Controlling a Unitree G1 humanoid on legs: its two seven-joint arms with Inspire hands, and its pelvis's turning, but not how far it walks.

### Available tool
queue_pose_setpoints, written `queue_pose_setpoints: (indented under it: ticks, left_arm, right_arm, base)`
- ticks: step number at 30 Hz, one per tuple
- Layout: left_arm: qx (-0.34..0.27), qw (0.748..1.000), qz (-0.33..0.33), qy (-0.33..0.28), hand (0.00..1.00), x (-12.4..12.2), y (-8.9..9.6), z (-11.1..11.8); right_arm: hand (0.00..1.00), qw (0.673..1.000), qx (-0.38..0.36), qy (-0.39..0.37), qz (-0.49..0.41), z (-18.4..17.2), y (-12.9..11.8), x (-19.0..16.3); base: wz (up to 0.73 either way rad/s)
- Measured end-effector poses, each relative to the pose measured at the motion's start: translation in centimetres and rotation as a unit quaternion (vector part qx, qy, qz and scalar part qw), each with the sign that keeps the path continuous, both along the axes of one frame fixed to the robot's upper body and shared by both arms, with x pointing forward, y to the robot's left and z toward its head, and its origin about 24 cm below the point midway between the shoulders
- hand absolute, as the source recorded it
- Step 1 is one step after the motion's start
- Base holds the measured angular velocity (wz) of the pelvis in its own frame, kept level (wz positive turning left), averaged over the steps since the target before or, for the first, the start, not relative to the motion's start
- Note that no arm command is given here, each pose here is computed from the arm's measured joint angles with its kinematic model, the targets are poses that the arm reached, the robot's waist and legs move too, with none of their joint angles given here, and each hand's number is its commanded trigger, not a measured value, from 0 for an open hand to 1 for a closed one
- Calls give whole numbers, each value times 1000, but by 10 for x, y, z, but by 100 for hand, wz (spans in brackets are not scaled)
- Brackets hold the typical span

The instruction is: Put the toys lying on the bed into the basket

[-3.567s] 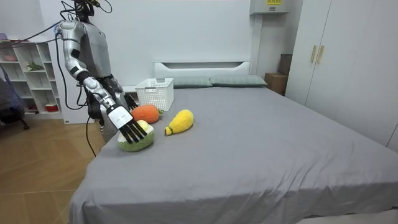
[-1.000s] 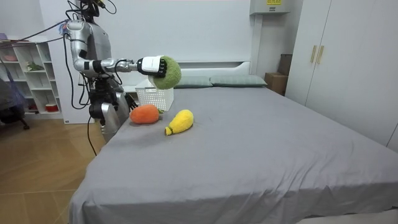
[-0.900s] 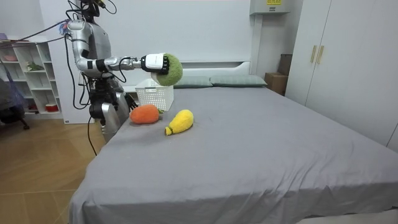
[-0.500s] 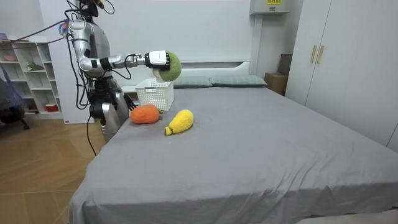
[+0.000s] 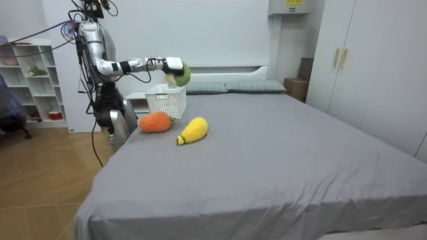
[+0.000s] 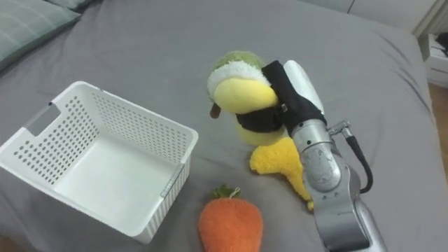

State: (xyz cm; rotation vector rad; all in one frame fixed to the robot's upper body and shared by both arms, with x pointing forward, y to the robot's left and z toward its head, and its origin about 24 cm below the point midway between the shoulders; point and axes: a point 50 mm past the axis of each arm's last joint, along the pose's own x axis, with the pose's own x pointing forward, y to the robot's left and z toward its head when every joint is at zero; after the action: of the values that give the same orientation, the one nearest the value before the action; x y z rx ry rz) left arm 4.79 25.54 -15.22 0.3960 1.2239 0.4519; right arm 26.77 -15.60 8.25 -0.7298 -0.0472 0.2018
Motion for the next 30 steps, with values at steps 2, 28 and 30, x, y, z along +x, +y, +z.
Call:
queue_pose_setpoints:
  ticks: [2,28,30]
  left_arm:
    - [-3,1000,-3,1,0,1,-1,0]
    - [-29,997,-62,-18,0,40,-15,1]
    - [-29,997,-69,-17,0,40,-17,1]
  right_arm:
    - [100,1000,-3,11,15,-3,6,-1]
    - [100,985,-42,62,157,-14,80,-7]
    - [100,983,-44,65,166,-15,83,-8]
  base:
    - [10]
    - [5]
    - [6]
